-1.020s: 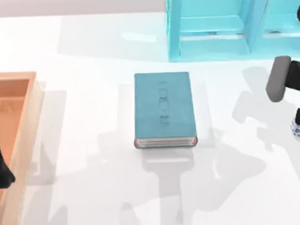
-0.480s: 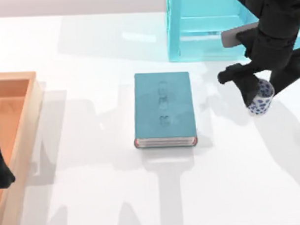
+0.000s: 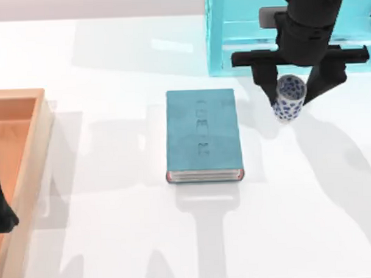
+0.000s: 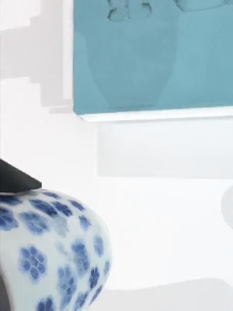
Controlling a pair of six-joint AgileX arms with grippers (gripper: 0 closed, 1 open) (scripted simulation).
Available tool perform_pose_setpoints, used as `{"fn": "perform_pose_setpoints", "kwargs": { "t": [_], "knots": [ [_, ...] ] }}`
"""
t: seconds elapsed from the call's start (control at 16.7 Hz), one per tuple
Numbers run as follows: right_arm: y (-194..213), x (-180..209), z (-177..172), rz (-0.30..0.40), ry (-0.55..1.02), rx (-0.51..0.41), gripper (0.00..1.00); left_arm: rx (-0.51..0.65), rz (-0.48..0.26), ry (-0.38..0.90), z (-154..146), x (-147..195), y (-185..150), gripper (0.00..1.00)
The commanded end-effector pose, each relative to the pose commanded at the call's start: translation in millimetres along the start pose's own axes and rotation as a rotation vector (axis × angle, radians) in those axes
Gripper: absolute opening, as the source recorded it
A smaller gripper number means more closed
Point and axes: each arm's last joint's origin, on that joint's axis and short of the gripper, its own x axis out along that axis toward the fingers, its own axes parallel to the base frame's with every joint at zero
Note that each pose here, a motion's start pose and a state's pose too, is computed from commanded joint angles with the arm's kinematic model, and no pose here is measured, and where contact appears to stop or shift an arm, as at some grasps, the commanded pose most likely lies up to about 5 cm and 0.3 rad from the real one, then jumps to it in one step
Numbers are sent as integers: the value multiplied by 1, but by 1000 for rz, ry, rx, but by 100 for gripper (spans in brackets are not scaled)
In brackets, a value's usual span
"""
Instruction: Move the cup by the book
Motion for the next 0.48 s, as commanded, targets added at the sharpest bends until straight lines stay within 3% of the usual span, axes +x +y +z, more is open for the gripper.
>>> {"fn": "perform_pose_setpoints", "kwargs": {
  "t": [0.48],
  "knots": [
    [-1, 7, 1, 5, -10, 9, 0, 0, 0, 0, 0, 0, 0, 100]
  ]
}}
